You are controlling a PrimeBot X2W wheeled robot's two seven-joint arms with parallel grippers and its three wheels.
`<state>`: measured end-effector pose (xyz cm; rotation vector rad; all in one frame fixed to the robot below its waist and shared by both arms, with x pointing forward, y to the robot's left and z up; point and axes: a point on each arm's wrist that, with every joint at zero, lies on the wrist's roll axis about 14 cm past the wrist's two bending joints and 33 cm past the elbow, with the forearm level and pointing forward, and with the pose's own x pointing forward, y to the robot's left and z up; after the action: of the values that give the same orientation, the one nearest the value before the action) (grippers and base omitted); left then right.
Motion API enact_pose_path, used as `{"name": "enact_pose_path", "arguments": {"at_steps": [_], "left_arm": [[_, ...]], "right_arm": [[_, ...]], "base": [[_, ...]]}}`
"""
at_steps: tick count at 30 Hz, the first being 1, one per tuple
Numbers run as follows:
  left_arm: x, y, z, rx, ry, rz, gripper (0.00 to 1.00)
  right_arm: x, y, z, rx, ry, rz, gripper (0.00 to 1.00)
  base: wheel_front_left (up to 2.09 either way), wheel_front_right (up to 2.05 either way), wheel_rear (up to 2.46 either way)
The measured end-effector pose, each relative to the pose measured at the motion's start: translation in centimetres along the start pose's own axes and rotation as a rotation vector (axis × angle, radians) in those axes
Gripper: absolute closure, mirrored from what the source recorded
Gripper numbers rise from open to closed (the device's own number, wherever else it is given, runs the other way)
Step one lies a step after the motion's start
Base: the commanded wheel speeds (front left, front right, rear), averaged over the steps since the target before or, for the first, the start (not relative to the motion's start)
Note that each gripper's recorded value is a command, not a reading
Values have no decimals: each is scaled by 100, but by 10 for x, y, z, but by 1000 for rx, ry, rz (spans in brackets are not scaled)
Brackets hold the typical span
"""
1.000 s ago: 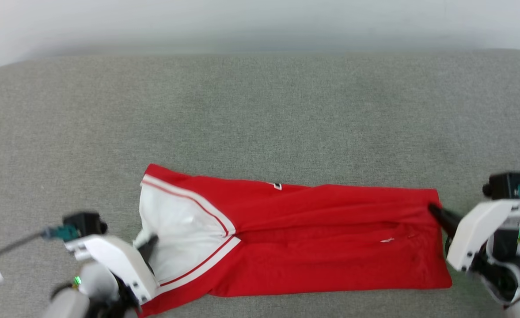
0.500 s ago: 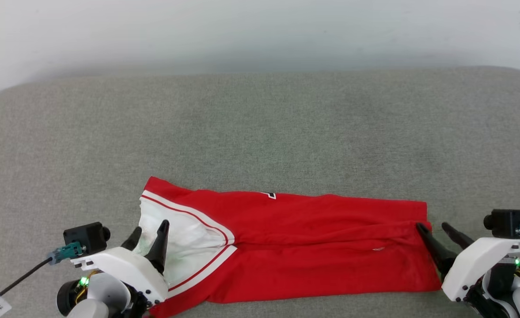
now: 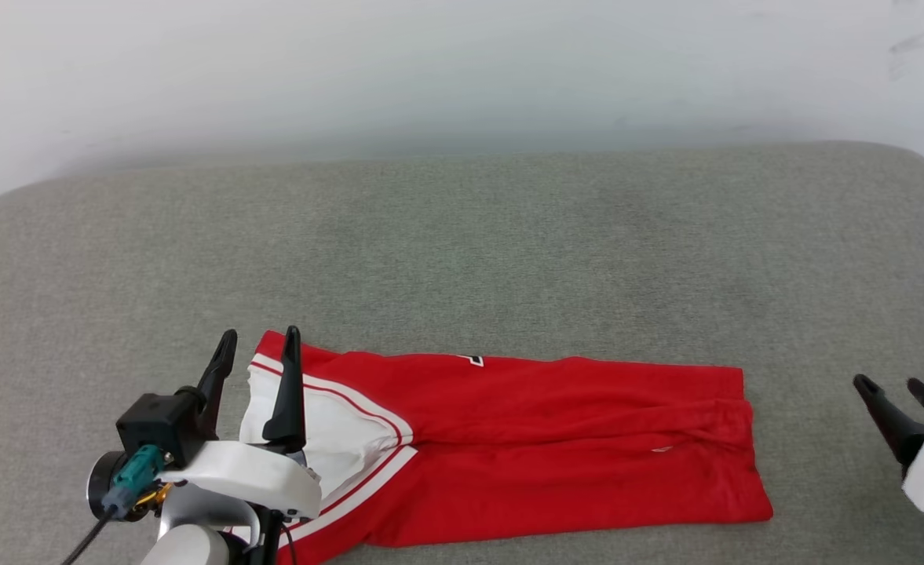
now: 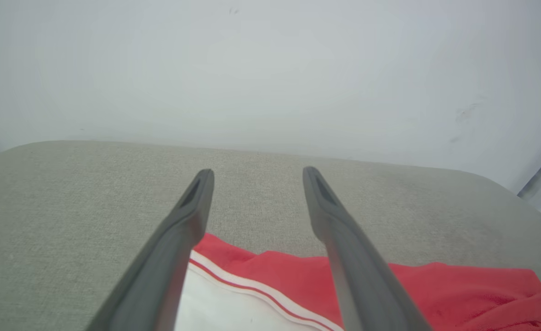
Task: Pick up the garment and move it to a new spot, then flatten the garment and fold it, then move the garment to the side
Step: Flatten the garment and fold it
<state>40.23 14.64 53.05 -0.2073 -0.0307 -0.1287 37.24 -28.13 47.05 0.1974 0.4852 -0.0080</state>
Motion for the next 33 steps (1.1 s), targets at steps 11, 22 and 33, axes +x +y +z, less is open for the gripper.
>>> {"name": "enact_pose_path", "arguments": {"at_steps": [11,22,33], "left_arm": [[-16,1,25,60,-104,21,0],[-13,10,11,52,-68,46,0],[-14,4,15,65,-80,25,0]], "right_arm": [[25,33,-47,31,266,68,0],[63,73,-107,66,522,154,56],[58,79,-84,0,461,186,100]], "base": [[0,0,0],[0,0,0],[0,0,0]]}}
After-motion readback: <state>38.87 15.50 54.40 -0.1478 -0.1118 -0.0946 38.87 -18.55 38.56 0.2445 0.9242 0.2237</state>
